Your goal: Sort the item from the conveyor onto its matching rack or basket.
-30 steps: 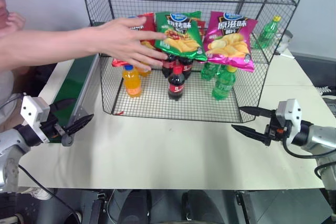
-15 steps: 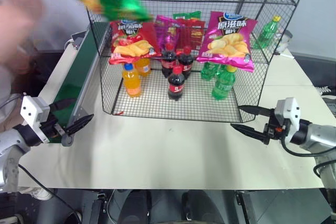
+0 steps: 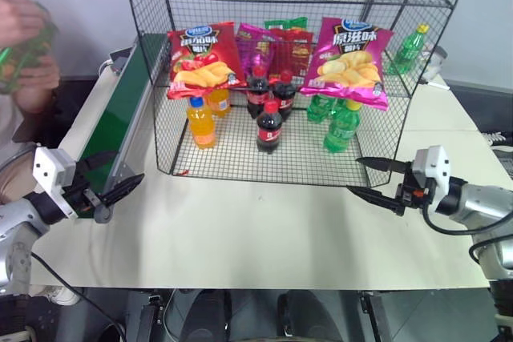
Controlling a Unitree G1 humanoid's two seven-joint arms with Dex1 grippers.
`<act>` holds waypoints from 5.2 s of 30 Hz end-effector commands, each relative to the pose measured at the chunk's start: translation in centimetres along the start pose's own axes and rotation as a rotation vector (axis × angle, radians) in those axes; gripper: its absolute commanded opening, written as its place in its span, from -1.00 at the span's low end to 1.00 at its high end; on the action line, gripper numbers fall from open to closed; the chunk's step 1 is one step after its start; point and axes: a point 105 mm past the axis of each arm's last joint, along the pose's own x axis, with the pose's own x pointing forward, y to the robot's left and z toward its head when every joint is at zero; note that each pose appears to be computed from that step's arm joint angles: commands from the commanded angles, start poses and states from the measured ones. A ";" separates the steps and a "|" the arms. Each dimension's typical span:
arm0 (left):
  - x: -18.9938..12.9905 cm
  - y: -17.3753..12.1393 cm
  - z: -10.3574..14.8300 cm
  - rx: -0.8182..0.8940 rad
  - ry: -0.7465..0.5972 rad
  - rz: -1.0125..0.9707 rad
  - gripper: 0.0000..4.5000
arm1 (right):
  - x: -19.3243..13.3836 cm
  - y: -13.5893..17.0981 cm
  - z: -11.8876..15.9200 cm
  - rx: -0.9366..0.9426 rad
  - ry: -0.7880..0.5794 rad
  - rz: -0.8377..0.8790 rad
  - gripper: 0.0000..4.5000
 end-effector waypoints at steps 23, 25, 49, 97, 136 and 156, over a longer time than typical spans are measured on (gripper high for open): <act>-0.1 -1.2 0.5 -0.042 0.006 -0.026 1.00 | 1.1 0.9 1.0 -0.012 -0.022 0.029 0.50; 0.2 -0.8 0.7 -0.052 0.004 -0.014 1.00 | 1.0 0.9 1.1 -0.008 -0.026 0.022 0.50; -1.0 -0.8 0.2 0.075 0.019 0.014 1.00 | 2.1 0.6 1.7 -0.024 -0.039 0.048 0.50; -11.1 3.7 -1.5 1.301 0.414 0.401 1.00 | 9.8 6.6 5.9 0.032 -0.325 0.314 0.96; -2.9 6.2 -4.9 1.189 0.385 0.384 0.60 | 8.4 6.0 4.8 -0.022 -0.260 0.224 1.00; -3.2 3.5 3.8 0.944 0.026 0.431 -0.99 | 8.5 5.3 4.6 -0.022 -0.266 0.192 1.00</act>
